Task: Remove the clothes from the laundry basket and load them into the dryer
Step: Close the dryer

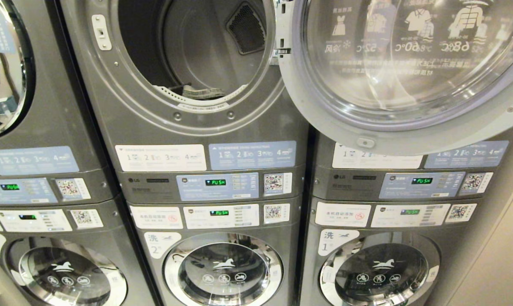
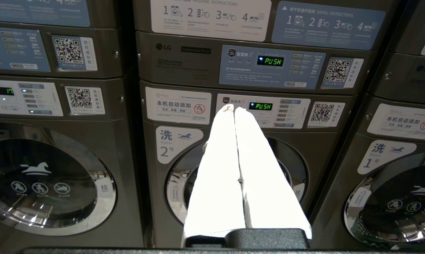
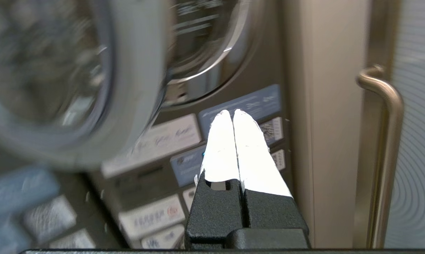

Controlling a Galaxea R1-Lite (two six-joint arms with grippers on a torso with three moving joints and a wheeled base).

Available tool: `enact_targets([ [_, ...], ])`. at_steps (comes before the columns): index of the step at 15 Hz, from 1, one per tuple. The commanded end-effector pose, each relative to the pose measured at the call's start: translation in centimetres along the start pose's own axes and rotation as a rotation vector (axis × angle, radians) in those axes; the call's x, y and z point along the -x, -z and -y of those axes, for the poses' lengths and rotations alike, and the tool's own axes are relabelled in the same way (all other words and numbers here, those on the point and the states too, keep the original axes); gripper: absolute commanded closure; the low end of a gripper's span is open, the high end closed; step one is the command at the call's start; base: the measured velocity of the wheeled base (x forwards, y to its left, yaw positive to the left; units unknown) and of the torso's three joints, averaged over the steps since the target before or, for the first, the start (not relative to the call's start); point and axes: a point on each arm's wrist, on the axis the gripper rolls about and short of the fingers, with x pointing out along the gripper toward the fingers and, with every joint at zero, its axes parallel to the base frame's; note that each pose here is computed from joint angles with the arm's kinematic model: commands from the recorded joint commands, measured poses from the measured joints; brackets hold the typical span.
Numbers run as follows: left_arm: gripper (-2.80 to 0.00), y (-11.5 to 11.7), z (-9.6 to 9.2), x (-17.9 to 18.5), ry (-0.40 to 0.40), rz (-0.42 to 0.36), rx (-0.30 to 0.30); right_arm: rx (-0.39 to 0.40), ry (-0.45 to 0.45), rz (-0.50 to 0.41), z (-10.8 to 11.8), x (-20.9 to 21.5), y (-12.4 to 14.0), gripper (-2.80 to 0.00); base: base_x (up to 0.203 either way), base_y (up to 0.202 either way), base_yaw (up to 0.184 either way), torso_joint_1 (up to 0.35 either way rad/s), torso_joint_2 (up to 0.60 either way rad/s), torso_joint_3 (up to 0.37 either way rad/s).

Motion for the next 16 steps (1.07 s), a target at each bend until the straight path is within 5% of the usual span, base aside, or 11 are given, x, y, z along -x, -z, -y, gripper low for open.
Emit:
enact_targets([
  [1,0.0,0.8,0.0,-0.2,-0.002,-0.026,0.0,-0.008,0.099,-0.091,-2.2,-5.4,-0.3,0.0,0.0,0.0,0.0,0.0,0.0,0.0],
  [4,0.0,0.8,0.0,-0.1,-0.002,-0.026,0.0,-0.078,0.229,-0.11,-0.6,-8.6,-0.2,0.0,0.0,0.0,0.0,0.0,0.0,0.0],
  [7,0.0,0.8,0.0,-0.1,-0.002,-0.026,0.0,-0.142,0.24,-0.158,3.2,-16.7,0.1,0.0,0.0,0.0,0.0,0.0,0.0,0.0],
  [9,0.0,0.8,0.0,-0.1,-0.002,-0.026,0.0,-0.166,0.123,-0.138,4.4,-22.3,0.5,0.0,0.0,0.0,0.0,0.0,0.0,0.0],
  [11,0.0,0.8,0.0,-0.2,-0.003,-0.026,0.0,-0.168,-0.091,-0.102,4.8,-26.7,0.4,0.0,0.0,0.0,0.0,0.0,0.0,0.0],
  [13,0.0,0.8,0.0,-0.1,-0.002,-0.026,0.0,-0.149,-0.38,-0.108,4.3,-28.2,-0.2,0.0,0.0,0.0,0.0,0.0,0.0,0.0],
  [16,0.0,0.8,0.0,-0.1,-0.002,-0.026,0.0,-0.123,-0.598,-0.096,3.9,-28.3,-0.2,0.0,0.0,0.0,0.0,0.0,0.0,0.0],
])
